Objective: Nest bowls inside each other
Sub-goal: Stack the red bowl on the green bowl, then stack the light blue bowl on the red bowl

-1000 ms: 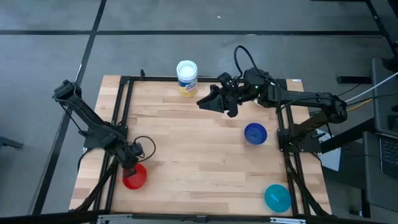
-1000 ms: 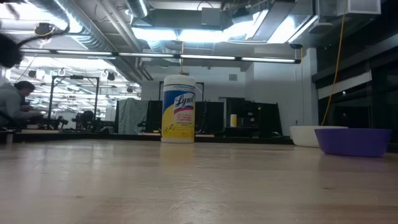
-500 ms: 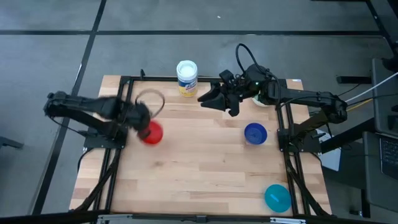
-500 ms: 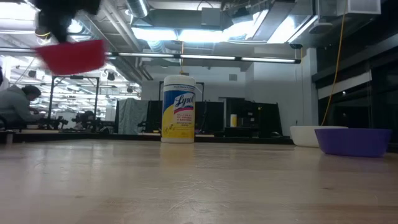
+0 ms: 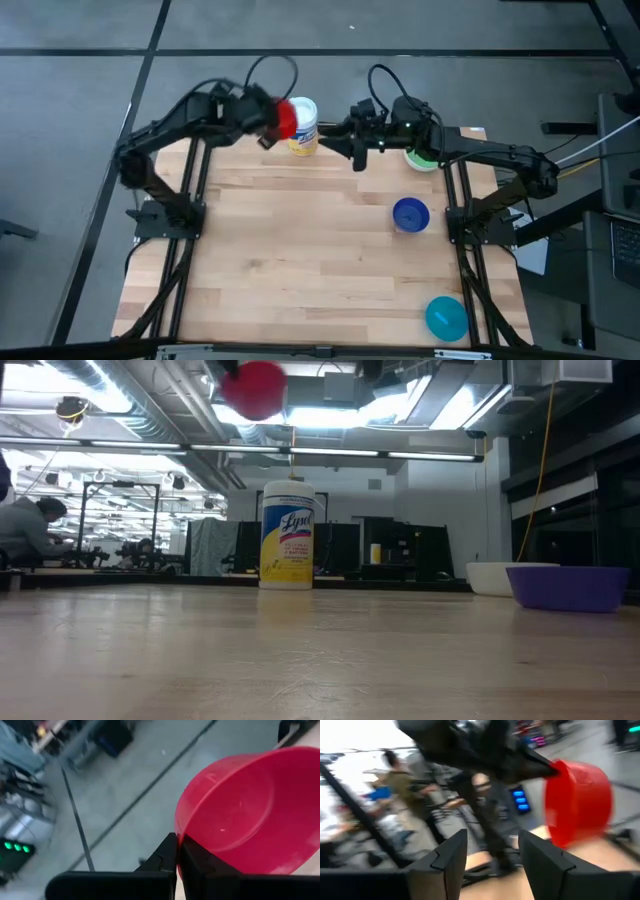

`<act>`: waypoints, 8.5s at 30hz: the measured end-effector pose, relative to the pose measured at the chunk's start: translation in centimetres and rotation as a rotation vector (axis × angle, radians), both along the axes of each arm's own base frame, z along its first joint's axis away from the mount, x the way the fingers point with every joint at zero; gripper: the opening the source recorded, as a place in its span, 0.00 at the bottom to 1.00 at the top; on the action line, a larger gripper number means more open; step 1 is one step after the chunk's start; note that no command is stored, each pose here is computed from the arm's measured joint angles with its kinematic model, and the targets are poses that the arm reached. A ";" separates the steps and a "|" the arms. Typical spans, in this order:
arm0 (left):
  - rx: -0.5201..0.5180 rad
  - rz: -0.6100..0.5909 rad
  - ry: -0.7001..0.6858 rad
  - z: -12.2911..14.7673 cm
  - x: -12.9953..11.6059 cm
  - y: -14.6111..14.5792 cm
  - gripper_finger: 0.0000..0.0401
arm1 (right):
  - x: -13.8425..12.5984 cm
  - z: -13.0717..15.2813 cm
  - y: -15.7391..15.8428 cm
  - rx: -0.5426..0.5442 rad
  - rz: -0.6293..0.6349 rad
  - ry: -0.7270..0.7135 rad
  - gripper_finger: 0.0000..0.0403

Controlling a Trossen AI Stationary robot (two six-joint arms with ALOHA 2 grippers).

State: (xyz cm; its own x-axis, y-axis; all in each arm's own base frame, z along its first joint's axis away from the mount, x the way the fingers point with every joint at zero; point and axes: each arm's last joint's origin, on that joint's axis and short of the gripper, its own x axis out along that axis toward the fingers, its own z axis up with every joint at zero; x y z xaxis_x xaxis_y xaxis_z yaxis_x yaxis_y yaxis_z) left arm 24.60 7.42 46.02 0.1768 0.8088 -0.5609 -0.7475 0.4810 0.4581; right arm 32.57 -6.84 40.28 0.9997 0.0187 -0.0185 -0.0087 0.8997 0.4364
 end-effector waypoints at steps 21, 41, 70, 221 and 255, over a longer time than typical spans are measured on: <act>0.144 -0.100 -0.030 2.0 5.6 0.3 0.00 | -0.8 -0.7 -3.1 -0.091 -0.341 0.091 0.45; 0.134 -0.264 -0.120 2.9 7.0 0.2 0.00 | -1.4 -0.9 -4.7 -0.042 -0.519 0.108 0.11; 0.315 -0.338 -0.002 6.5 3.1 -0.7 0.48 | -9.8 -8.2 -10.2 0.233 -0.611 1.038 0.00; 0.061 -0.985 -0.637 5.9 4.3 14.3 0.36 | -5.1 -6.3 4.9 0.684 -0.377 -0.080 0.51; -0.326 -0.447 -0.315 -2.0 3.5 -24.0 0.36 | -15.6 -10.6 24.7 0.044 0.470 1.406 0.50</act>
